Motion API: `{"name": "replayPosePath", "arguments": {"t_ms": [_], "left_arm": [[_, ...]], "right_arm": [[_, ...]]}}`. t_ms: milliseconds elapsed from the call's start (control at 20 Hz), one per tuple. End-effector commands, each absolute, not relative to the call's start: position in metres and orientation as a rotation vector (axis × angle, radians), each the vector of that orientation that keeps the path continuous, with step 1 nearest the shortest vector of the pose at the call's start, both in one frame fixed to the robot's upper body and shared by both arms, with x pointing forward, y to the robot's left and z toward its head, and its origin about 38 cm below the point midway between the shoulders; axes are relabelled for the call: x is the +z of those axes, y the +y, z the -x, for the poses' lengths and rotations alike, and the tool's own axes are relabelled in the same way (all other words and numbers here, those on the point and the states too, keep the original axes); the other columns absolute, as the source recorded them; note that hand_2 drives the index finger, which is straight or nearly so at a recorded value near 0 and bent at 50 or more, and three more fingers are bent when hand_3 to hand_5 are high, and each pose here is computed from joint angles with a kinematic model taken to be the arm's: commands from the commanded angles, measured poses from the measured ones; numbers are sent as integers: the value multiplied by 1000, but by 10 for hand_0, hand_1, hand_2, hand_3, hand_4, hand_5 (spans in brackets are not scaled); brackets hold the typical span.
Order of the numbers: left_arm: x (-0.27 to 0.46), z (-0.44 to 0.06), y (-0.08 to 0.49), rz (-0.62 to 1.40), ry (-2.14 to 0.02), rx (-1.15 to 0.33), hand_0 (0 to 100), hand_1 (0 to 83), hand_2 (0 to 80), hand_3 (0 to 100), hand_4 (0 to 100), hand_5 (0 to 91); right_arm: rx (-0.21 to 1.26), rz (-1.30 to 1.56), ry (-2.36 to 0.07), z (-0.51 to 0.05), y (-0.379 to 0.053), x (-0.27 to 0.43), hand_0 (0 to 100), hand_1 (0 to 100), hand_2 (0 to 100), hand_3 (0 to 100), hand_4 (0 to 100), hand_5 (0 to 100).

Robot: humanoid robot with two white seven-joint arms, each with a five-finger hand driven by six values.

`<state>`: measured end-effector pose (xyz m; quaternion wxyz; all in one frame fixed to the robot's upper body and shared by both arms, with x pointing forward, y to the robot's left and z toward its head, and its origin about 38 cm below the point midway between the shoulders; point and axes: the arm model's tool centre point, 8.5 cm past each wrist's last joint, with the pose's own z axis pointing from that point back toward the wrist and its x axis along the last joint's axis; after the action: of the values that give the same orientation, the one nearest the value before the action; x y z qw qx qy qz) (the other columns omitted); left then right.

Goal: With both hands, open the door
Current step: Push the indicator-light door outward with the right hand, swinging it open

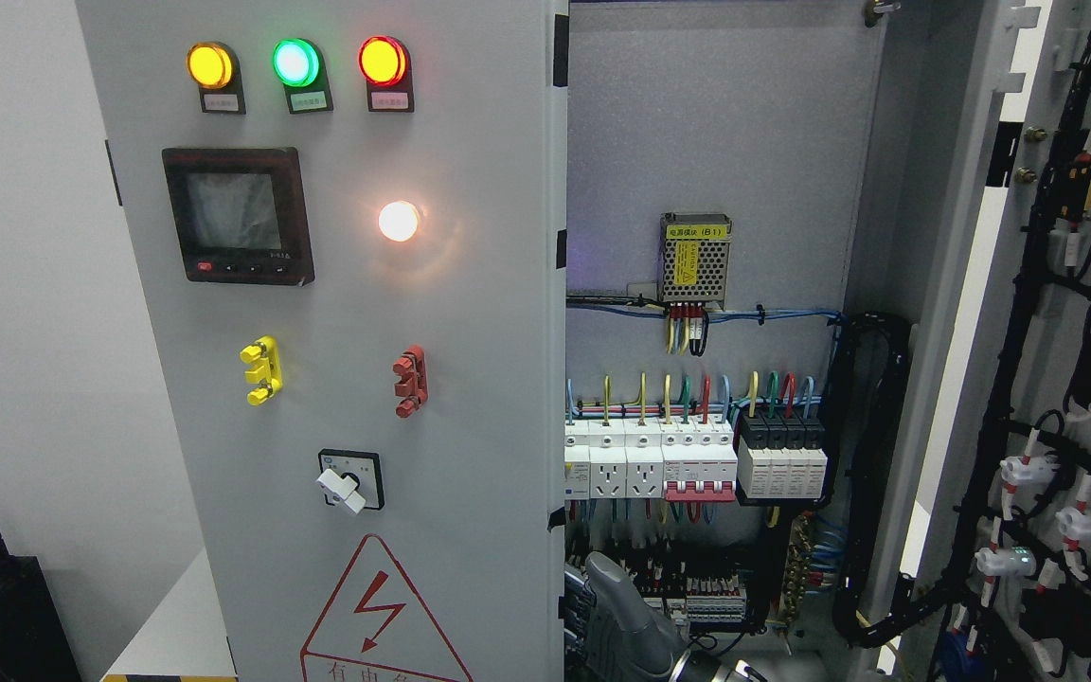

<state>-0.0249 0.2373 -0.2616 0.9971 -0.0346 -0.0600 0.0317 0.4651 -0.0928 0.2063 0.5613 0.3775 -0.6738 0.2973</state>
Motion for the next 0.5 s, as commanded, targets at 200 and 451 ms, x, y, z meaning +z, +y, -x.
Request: {"name": "replayPosePath", "arguments": {"t_ms": [200, 451], "left_arm": [[-262, 21, 237, 70, -130, 63, 0, 0, 0, 0, 33, 0], [-262, 21, 237, 70, -130, 63, 0, 0, 0, 0, 33, 0]], "right_arm": [[746, -949, -1608, -448, -75, 216, 0, 0, 0, 0, 0, 0], [747, -969, -1599, -440, -71, 211, 0, 0, 0, 0, 0, 0]]}}
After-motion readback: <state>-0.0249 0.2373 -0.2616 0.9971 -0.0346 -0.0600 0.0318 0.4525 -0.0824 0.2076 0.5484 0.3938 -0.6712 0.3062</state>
